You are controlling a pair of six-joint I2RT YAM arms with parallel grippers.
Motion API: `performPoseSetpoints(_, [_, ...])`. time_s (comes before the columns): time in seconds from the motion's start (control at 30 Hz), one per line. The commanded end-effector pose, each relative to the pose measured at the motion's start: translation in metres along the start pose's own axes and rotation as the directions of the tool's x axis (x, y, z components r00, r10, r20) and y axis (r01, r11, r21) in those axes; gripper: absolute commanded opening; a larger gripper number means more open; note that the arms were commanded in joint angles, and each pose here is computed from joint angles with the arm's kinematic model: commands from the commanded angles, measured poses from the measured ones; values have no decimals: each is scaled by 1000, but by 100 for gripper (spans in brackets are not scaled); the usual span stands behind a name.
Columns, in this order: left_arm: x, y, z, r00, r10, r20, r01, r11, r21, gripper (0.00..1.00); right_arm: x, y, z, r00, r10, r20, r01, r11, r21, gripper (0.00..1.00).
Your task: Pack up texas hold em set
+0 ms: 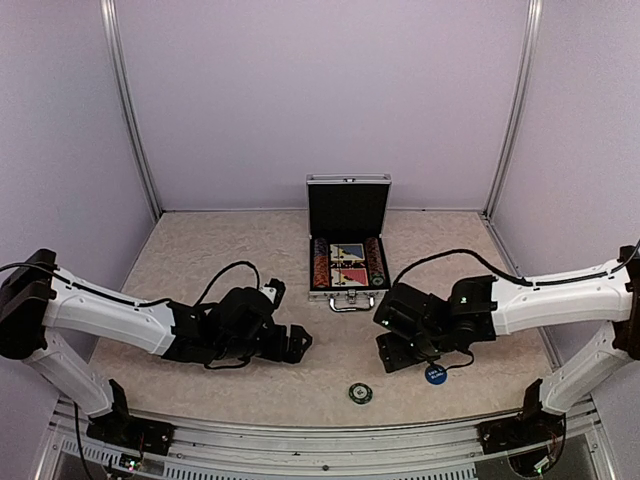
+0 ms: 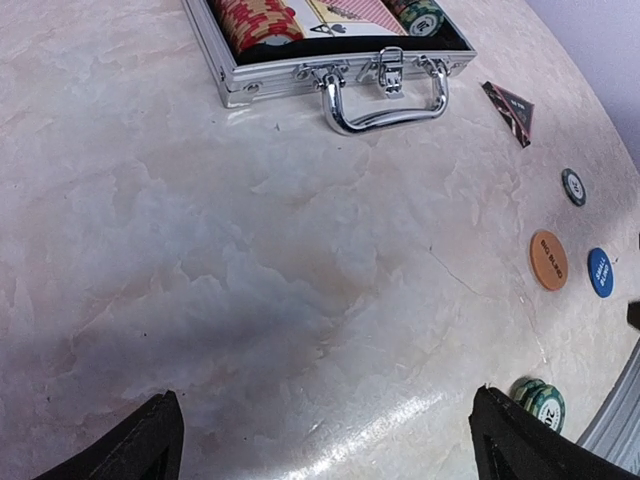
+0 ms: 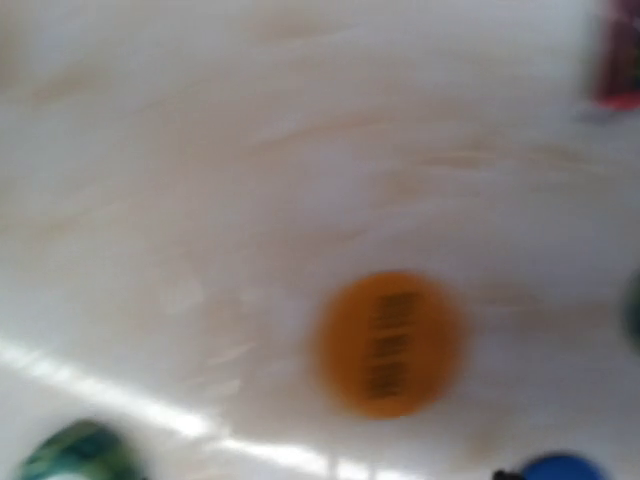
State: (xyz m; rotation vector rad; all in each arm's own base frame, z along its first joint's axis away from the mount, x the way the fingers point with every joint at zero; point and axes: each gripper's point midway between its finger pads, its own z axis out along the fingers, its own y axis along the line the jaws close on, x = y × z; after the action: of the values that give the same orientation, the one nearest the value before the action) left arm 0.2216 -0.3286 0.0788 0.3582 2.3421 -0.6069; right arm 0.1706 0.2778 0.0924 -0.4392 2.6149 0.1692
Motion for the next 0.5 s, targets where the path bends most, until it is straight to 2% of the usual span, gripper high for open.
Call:
performPoseSetpoints(0.0, [-2, -13, 1, 999, 33, 8, -33, 999, 32, 99, 2, -57, 8, 990, 141, 14, -142, 984, 112, 75])
performPoseSetpoints(0.27, [0, -33, 1, 994, 104, 11, -105, 994, 33, 99, 0, -117, 29, 964, 264, 26, -263, 936, 235, 82])
performPoseSetpoints(0.47, [6, -31, 3, 995, 102, 1, -102, 994, 28, 99, -10, -138, 45, 945, 325, 41, -326, 921, 215, 81])
